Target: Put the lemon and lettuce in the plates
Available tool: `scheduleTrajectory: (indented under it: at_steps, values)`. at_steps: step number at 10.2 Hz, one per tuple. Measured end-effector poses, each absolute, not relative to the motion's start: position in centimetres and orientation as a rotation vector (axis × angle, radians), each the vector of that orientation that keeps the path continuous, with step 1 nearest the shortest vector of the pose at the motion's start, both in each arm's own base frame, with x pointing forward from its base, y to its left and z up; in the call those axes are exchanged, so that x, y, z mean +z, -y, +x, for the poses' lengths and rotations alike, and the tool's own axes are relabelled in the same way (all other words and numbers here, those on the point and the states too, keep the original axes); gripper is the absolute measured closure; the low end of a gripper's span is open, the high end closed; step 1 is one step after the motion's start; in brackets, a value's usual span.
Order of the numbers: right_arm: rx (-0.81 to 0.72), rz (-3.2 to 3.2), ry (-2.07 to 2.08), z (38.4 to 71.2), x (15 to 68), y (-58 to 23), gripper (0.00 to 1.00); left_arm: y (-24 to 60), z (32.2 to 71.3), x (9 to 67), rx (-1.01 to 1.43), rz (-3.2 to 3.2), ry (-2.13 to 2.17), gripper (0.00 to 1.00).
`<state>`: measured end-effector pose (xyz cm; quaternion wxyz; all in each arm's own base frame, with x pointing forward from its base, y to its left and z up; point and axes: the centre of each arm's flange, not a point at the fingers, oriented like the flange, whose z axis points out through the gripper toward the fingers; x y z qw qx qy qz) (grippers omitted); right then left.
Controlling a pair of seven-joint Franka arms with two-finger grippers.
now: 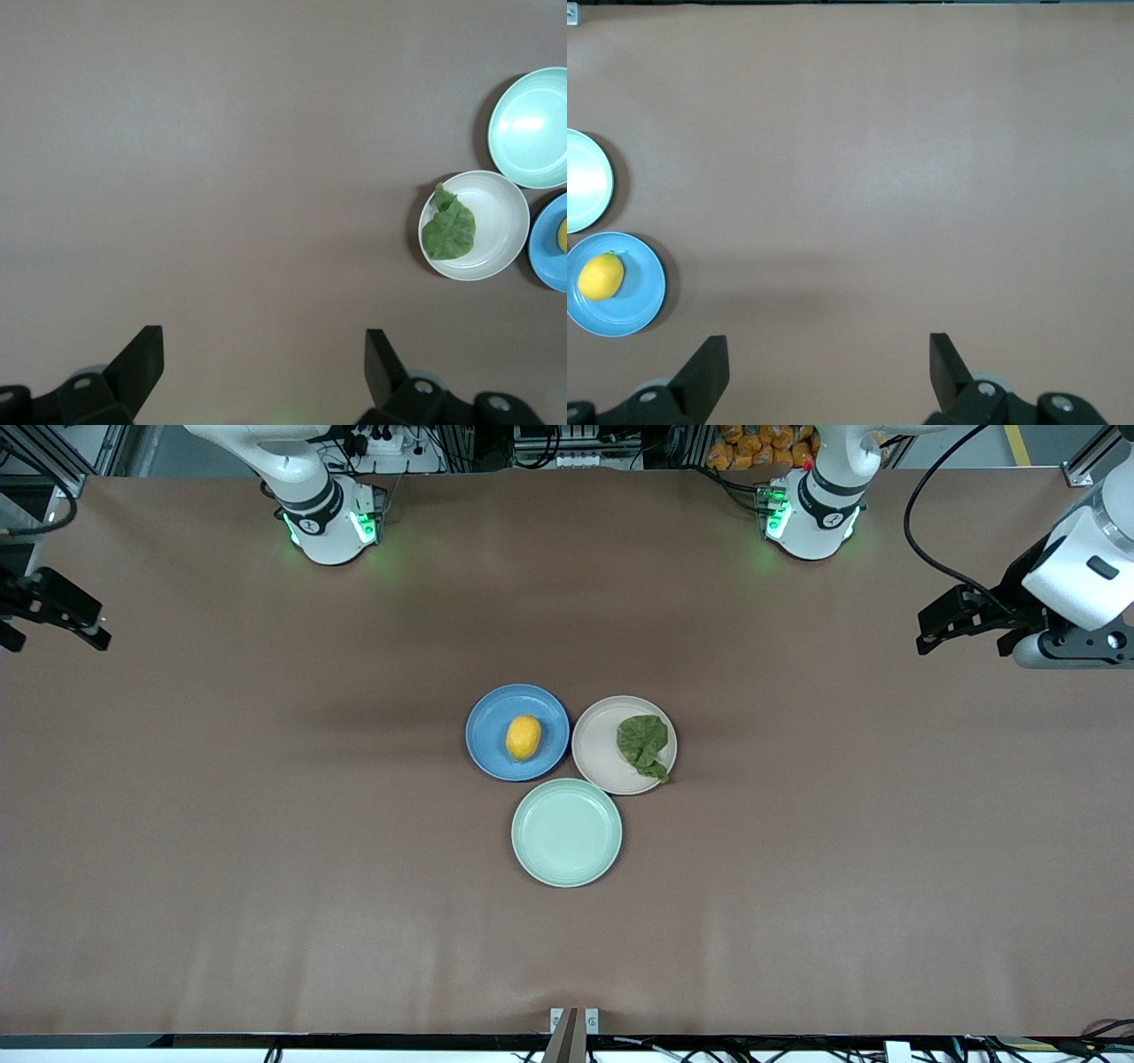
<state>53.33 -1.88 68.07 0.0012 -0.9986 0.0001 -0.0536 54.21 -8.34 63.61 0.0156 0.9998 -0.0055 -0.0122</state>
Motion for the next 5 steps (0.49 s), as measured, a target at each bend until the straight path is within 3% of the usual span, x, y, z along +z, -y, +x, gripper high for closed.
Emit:
scheduleTrajectory:
  at_steps: [5]
  values:
    - [-0.144, -3.136, -0.014, 53.4, 68.2, 2.4, 0.0, 7.1, 52.6, 62.8, 0.007, 3.109, -0.016, 0.0]
